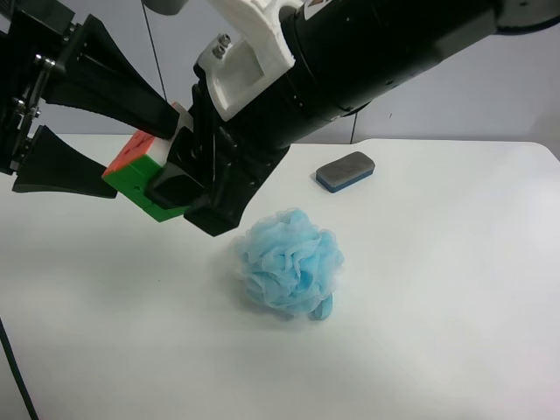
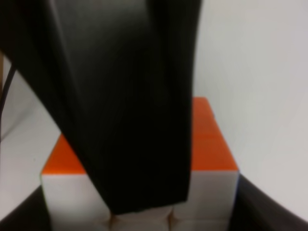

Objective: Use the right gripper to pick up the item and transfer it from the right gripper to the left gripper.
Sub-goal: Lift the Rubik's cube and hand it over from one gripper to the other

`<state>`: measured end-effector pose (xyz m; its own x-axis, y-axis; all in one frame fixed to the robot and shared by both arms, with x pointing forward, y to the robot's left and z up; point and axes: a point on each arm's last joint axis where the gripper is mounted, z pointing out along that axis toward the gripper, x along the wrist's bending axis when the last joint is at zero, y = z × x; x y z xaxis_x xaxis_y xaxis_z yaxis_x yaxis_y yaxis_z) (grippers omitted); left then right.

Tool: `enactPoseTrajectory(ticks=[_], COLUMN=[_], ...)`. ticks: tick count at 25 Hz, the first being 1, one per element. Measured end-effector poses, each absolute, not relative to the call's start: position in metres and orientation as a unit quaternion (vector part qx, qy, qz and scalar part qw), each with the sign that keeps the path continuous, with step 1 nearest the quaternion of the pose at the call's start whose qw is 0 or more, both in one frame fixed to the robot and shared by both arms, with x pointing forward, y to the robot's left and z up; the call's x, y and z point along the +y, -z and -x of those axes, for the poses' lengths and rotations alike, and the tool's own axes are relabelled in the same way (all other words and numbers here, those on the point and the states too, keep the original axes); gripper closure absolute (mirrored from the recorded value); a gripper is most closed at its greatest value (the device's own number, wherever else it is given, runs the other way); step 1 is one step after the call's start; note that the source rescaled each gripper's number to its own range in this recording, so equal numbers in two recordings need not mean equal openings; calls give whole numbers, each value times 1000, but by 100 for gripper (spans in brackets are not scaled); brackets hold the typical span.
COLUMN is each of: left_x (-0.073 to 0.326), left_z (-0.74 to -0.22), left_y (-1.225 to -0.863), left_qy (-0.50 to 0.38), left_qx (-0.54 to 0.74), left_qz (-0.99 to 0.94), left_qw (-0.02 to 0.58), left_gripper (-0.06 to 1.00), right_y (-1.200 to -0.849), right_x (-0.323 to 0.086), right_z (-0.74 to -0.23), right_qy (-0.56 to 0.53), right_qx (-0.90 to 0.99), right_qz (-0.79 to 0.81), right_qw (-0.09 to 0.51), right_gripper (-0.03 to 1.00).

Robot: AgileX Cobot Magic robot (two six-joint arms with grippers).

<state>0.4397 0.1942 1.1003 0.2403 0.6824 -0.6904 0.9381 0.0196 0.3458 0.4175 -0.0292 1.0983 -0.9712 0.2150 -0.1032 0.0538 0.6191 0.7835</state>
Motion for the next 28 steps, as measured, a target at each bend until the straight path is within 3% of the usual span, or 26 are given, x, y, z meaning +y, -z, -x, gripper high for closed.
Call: enactPoseTrajectory(ticks=[21, 28], left_x=[179, 171], left_z=[-436, -435], left_y=[-1087, -1087], left_qy=[183, 176], left_qx=[575, 567], left_qz=[-719, -724], left_qw=[344, 352], left_gripper=[-6, -5], right_y=[-1094, -1094], right_x=[-28, -28], right_z=[-417, -416], right_qy=[-424, -424], right_qx=[899, 899], right_qz=[-77, -78], right_qw=[82, 78], right_gripper=[97, 97])
